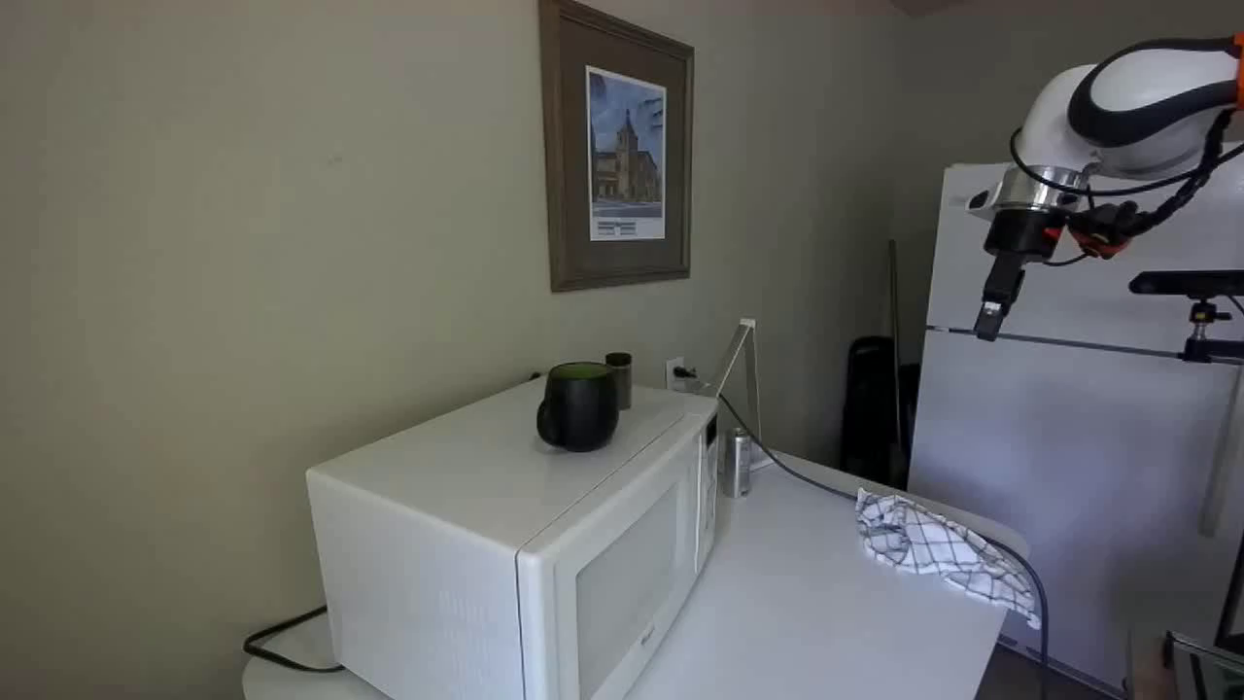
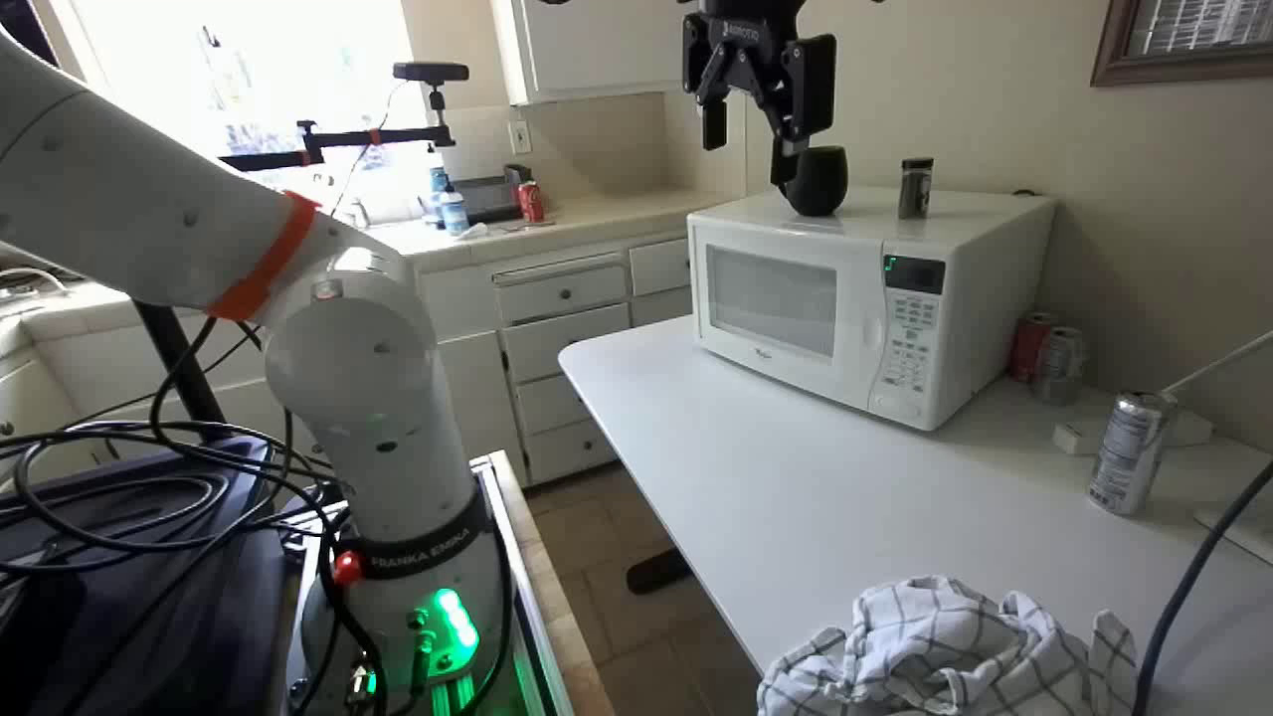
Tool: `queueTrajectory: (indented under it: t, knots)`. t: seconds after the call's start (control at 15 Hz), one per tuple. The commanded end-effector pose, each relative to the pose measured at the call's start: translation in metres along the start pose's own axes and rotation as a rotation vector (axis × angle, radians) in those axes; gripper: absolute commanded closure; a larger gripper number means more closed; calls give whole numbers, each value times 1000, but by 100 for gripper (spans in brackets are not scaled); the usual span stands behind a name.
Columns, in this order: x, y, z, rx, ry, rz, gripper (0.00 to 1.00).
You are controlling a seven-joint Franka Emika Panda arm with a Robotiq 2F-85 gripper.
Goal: Remove the container from on top of the microwave and put it on the table
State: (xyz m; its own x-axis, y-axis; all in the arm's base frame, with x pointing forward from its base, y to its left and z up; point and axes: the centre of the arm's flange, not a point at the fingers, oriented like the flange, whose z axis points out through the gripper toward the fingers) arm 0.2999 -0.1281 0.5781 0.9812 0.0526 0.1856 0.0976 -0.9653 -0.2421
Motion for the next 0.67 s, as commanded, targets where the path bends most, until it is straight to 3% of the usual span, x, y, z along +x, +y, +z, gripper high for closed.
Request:
queueTrajectory:
  t: [0.0,0.53,0.6]
  knots:
    - [0,0,0,0,0,0,0]
    - [0,0,0,0,0,0,0]
    - [17,-5,-5,-4,9,-16,0]
